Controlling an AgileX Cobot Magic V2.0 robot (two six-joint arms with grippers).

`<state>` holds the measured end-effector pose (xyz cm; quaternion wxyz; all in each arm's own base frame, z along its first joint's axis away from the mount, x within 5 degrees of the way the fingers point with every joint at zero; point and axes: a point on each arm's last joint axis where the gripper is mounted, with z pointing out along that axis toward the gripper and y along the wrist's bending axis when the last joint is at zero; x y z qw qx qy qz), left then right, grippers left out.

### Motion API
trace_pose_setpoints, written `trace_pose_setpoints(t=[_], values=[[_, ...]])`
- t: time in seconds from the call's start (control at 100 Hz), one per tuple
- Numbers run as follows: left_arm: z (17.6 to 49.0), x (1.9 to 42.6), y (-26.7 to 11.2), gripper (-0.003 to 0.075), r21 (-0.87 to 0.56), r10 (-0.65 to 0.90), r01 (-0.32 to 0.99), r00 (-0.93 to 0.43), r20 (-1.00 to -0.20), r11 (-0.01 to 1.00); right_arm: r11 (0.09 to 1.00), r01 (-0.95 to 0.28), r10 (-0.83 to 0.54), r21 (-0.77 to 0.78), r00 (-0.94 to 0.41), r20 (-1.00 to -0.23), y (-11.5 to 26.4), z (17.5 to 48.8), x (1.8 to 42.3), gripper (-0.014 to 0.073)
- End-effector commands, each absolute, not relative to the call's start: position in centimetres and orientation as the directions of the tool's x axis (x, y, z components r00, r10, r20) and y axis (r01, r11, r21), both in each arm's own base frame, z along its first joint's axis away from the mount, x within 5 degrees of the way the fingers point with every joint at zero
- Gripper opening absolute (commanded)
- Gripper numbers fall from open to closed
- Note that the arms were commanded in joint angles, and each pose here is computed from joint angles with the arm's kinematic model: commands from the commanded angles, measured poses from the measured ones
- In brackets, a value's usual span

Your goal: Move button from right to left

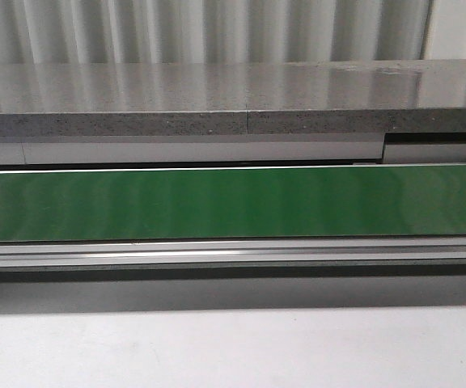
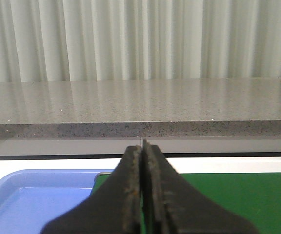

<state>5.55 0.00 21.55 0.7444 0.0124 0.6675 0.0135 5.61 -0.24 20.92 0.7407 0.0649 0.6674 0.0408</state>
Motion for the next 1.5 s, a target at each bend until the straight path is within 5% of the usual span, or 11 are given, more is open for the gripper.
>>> trace_pose_setpoints(t=[0.0,0.16,0.27,0.49,0.71,1.01,1.15,1.34,1.49], values=[[21.7,5.3,0.0,-0.002,0.024,0.024,-0.001,0.199,-0.98,1.0,0.987,0.013,0.154,0.16,0.19,-0.97,-0.2,23.6,5.0,-0.0067],[21.7,5.3,0.0,-0.002,0.024,0.024,-0.001,0.199,-0.98,1.0,0.986,0.018,0.164,0.167,0.097,-0.982,-0.1,27.5,4.9,-0.0067],[21.7,5.3,0.0,-0.002,0.024,0.024,-0.001,0.199,-0.98,1.0,0.985,0.042,0.17,0.166,-0.111,-0.979,-0.1,30.2,6.1,-0.0067],[21.7,5.3,0.0,-0.002,0.024,0.024,-0.001,0.199,-0.98,1.0,0.984,0.09,0.178,0.154,-0.501,-0.847,-0.1,34.2,10.8,-0.0067],[21.7,5.3,0.0,-0.002,0.024,0.024,-0.001,0.199,-0.98,1.0,0.981,0.097,0.191,0.165,-0.558,-0.807,-0.2,36.4,15.7,-0.0067],[21.7,5.3,0.0,-0.002,0.024,0.024,-0.001,0.199,-0.98,1.0,0.98,0.119,0.197,0.158,-0.658,-0.727,-0.4,34.0,19.1,-0.0057],[21.7,5.3,0.0,-0.002,0.024,0.024,-0.001,0.199,-0.98,1.0,0.98,0.126,0.197,0.152,-0.704,-0.682,-0.4,33.3,19.3,0.0122],[21.7,5.3,0.0,-0.002,0.024,0.024,-0.001,0.199,-0.98,1.0,0.98,0.127,0.197,0.152,-0.707,-0.679,-0.4,33.3,19.3,0.0594],[21.7,5.3,0.0,-0.002,0.024,0.024,-0.001,0.199,-0.98,1.0,0.98,0.134,0.198,0.147,-0.725,-0.659,-0.5,32.9,19.5,0.0648]])
